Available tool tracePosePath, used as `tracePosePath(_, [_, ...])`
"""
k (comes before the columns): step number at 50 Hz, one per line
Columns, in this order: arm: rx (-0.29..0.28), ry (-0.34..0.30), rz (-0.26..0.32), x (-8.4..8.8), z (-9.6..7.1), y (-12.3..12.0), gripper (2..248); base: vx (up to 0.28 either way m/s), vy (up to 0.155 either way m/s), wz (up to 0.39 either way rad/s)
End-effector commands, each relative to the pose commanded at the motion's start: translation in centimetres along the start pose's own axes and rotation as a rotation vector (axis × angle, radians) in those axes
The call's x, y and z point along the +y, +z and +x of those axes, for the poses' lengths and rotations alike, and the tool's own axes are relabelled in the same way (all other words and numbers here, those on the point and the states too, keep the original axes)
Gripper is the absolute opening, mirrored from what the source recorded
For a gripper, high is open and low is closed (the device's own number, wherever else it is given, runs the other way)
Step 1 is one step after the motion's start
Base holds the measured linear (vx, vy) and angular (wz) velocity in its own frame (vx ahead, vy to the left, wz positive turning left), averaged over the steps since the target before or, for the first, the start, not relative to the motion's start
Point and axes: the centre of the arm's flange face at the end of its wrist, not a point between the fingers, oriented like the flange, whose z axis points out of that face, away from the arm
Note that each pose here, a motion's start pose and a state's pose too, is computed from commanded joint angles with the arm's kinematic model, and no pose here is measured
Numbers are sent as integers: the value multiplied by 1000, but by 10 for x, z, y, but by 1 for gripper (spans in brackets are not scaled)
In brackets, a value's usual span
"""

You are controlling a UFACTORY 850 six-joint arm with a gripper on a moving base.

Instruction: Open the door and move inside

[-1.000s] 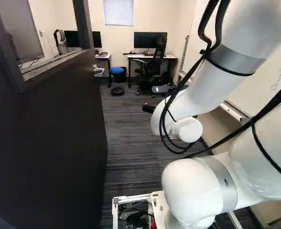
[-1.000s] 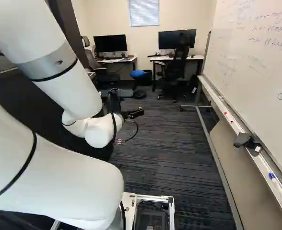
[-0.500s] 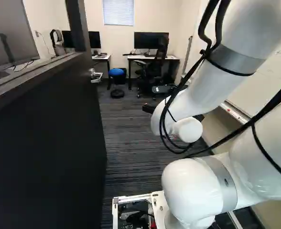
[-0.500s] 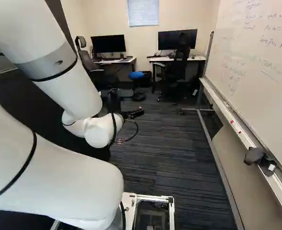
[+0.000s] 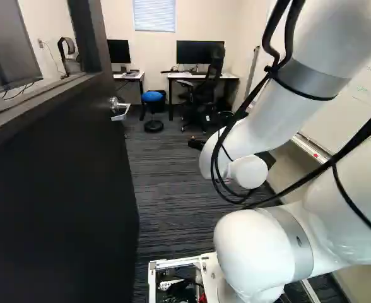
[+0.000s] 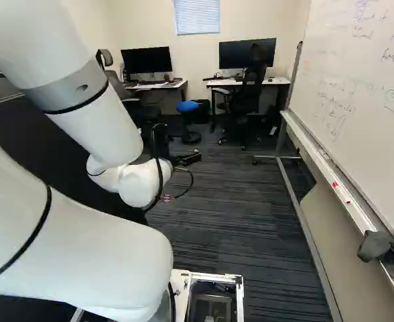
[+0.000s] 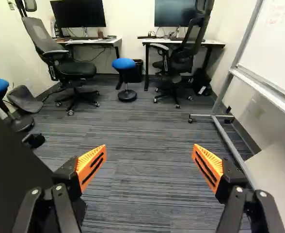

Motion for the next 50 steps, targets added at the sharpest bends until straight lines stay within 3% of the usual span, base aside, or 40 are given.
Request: tracePosePath(50, [0, 0, 0, 0, 0, 0, 247, 233, -1, -21])
